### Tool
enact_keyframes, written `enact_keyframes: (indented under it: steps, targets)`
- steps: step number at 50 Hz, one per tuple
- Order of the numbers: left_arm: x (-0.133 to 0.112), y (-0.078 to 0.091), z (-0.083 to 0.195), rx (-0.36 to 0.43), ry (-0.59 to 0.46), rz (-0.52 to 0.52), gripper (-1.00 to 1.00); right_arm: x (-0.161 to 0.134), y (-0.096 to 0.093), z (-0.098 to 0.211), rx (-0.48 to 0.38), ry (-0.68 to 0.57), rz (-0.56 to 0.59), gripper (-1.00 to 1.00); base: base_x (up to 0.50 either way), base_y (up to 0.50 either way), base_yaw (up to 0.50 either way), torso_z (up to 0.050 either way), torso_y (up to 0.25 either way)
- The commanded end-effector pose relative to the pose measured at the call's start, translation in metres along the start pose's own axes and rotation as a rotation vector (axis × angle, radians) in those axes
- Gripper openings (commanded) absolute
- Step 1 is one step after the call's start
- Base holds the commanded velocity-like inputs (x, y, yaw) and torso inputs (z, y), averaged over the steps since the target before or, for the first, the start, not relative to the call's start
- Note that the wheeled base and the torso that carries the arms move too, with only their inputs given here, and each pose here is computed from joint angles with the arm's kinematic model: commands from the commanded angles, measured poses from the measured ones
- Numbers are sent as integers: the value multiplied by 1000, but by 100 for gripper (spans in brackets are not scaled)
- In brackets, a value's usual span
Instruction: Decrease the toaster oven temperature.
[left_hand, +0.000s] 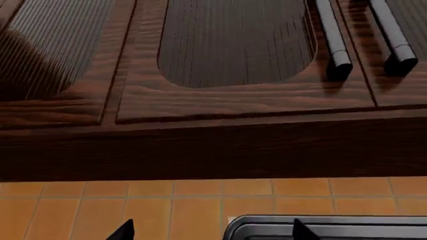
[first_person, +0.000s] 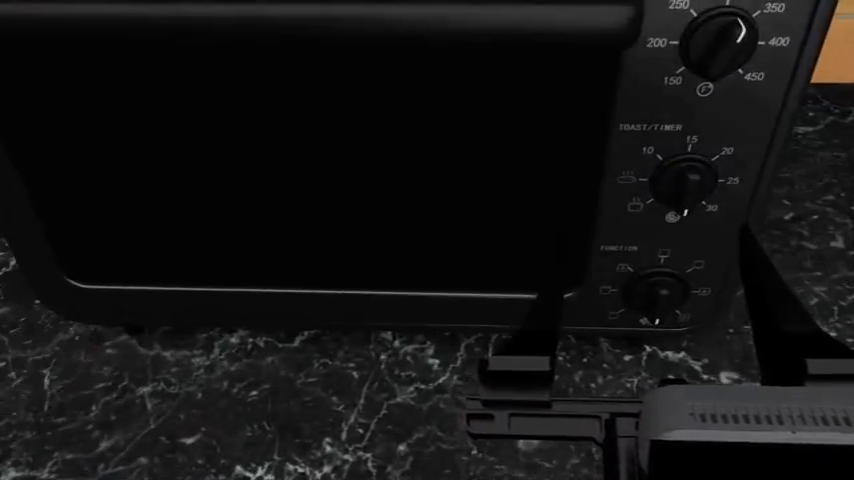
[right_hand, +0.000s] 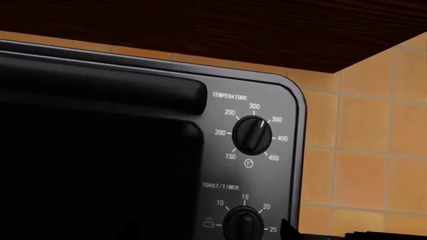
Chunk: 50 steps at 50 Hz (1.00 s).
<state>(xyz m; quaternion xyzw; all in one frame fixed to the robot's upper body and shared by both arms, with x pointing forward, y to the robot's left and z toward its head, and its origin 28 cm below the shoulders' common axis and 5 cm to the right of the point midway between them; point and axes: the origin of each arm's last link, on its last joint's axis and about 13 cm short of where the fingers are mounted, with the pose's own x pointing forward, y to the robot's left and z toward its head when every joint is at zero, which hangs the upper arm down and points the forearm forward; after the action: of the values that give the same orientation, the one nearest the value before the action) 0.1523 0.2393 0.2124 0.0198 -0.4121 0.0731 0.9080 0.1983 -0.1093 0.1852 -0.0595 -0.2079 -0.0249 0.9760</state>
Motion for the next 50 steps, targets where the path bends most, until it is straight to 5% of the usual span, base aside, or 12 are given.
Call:
enact_keyframes:
  steps: [1,12,30,50]
  targets:
    - [-13,7,36,-105,-2,50,100,0,-2,2,6,-4,-7,100,0,0,0,0,0]
    - [-14,9,34,-78,28,62,100,5,-22,36,25,-46,-83,100,0,0,0,0,0]
    - [-16,10,35,-75,36,73,100,40,-35,93,388,82,-94,100,0,0,0,0,0]
    - [-13,6,33,-67,36,55,100,58,-36,99,552,278,-117,100,0,0,0,0,0]
